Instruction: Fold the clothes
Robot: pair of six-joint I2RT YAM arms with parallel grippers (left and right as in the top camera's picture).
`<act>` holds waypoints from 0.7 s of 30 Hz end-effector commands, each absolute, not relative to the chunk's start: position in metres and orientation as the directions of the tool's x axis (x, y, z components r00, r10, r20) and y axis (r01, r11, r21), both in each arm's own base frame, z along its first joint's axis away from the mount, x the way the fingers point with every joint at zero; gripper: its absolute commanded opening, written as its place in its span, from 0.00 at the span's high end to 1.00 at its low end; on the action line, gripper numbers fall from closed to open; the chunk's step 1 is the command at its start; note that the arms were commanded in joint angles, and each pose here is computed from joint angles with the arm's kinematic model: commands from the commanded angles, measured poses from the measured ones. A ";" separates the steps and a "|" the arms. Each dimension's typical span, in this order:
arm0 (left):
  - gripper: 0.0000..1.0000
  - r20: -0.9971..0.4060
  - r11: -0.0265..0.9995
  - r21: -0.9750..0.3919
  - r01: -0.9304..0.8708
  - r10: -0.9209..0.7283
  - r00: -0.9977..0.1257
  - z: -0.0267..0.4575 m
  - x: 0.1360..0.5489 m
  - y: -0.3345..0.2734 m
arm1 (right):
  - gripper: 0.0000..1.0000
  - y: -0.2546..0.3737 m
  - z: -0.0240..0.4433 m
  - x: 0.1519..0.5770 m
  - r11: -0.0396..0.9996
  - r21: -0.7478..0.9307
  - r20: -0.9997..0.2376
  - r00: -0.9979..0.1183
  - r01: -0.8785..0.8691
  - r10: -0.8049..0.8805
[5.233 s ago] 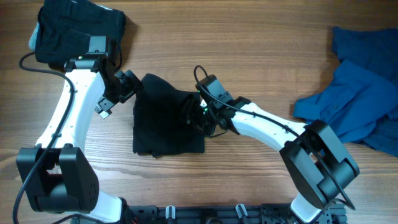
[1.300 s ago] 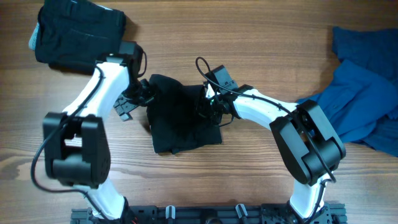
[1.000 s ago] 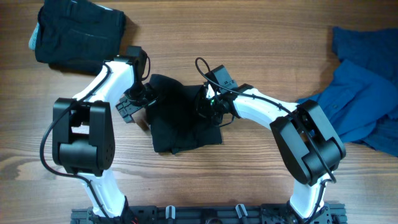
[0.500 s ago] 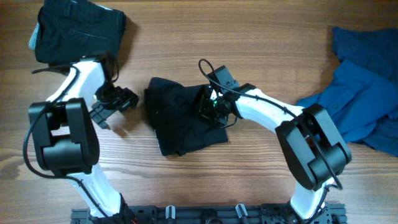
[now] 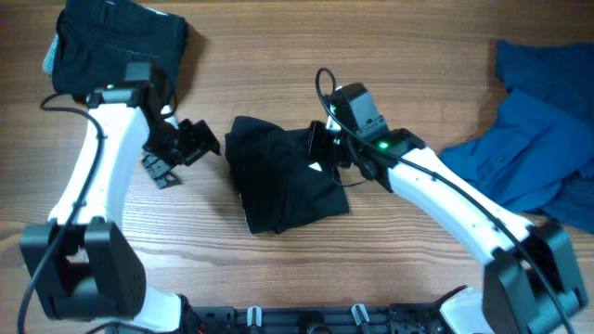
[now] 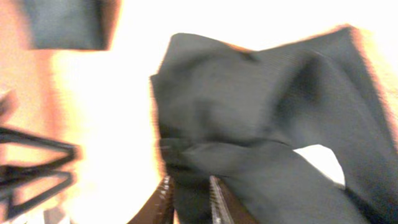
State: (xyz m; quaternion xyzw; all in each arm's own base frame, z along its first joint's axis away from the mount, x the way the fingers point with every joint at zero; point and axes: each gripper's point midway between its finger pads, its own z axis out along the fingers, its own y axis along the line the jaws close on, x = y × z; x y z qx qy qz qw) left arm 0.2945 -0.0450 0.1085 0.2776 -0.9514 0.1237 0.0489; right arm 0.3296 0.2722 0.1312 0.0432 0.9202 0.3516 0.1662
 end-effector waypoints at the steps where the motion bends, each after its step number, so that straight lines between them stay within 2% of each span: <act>1: 0.64 0.183 0.847 -0.331 -0.415 -0.374 -0.909 0.120 0.290 -0.095 | 0.67 0.283 0.165 0.325 0.667 0.728 -0.329 -0.934 -0.157 0.139; 3: 0.85 0.208 0.847 -0.387 -0.364 -0.305 -0.930 0.116 0.283 -0.123 | 0.57 0.273 0.175 0.331 0.654 0.741 -0.338 -0.926 -0.153 0.166; 4: 0.91 0.215 0.846 -0.410 -0.341 -0.273 -0.938 0.113 0.280 -0.134 | 0.51 0.266 0.179 0.334 0.647 0.748 -0.335 -0.925 -0.146 0.179; 6: 0.96 0.229 0.843 -0.428 -0.325 -0.246 -0.942 0.105 0.273 -0.152 | 0.43 0.254 0.188 0.338 0.622 0.771 -0.325 -0.924 -0.137 0.199; 7: 0.96 0.233 0.844 -0.427 -0.326 -0.246 -0.941 0.100 0.270 -0.158 | 0.40 0.248 0.192 0.340 0.606 0.783 -0.325 -0.924 -0.142 0.203; 10: 0.96 0.223 0.845 -0.439 -0.307 -0.228 -0.948 0.083 0.264 -0.177 | 0.40 0.235 0.202 0.348 0.556 0.810 -0.342 -0.920 -0.185 0.192; 13: 0.96 0.226 0.841 -0.442 -0.313 -0.233 -0.946 0.067 0.256 -0.190 | 0.49 0.234 0.197 0.349 0.542 0.818 -0.334 -0.927 -0.195 0.170; 18: 0.96 0.254 0.829 -0.427 -0.361 -0.273 -0.928 0.042 0.243 -0.193 | 0.51 0.240 0.173 0.358 0.542 0.824 -0.293 -0.942 -0.162 0.164; 21: 0.96 0.256 0.825 -0.425 -0.372 -0.284 -0.924 0.030 0.238 -0.189 | 0.52 0.249 0.167 0.364 0.495 0.852 -0.277 -0.950 -0.173 0.146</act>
